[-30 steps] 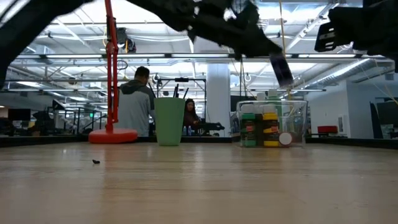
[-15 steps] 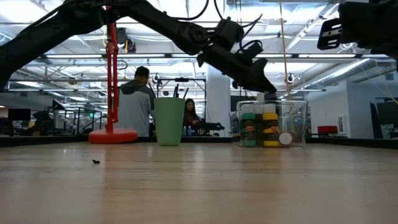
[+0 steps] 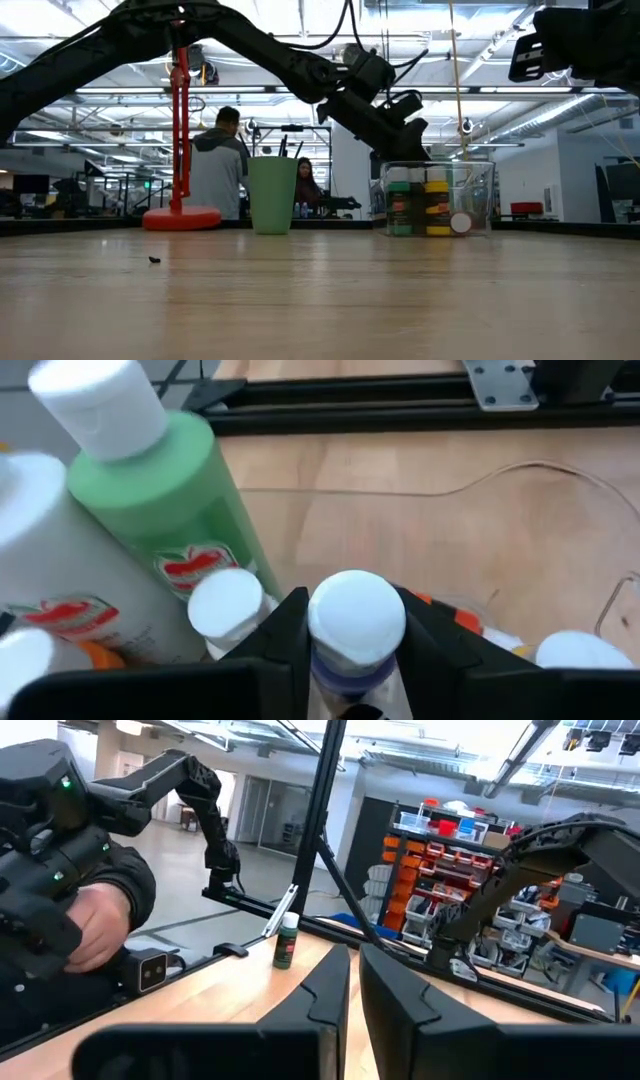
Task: Pick & Place Paint Supplies
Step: Put the violet paint bottle into the transparent bin, then put the dark green paint bottle into the transparent bin
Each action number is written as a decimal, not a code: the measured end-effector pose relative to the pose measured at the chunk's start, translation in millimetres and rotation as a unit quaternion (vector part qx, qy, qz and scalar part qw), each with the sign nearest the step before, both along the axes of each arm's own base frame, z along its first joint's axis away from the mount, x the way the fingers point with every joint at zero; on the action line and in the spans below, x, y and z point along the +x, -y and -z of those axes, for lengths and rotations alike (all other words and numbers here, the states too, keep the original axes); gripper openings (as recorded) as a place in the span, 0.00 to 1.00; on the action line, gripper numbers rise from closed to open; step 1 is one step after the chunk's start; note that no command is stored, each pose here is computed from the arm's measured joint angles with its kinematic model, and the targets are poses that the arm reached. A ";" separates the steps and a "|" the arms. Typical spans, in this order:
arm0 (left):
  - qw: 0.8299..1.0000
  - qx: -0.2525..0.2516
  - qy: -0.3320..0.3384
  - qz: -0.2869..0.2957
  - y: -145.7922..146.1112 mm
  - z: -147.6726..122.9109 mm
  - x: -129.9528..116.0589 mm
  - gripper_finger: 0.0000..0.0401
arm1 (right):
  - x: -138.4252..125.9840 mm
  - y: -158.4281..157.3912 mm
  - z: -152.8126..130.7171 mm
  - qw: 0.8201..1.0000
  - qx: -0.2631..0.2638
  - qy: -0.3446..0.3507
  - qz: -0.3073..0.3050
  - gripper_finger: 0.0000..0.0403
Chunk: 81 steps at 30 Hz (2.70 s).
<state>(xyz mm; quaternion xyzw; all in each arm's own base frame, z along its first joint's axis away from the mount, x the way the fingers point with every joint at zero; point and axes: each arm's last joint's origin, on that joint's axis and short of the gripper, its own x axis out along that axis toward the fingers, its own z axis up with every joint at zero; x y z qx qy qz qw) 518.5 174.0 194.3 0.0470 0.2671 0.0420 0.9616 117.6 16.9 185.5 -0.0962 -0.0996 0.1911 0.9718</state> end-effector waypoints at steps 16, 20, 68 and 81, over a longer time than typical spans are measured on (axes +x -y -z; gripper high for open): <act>1.000 -0.021 0.009 -0.004 9.9 -48.9 -15.5 0.68 | 0.1 0.0 0.4 1.000 0.000 -0.002 0.000 0.06; 0.999 -0.032 -0.038 0.007 37.1 -118.4 -57.5 0.70 | 0.2 0.0 1.3 1.000 0.003 -0.008 -0.001 0.06; 0.988 -0.068 0.093 0.100 365.6 -11.8 -403.6 0.30 | 8.8 4.6 2.1 0.996 0.027 -0.013 0.089 0.06; 0.979 -0.068 0.042 0.186 386.2 9.8 -398.1 0.74 | 8.6 4.7 0.6 0.996 0.007 0.002 0.092 0.06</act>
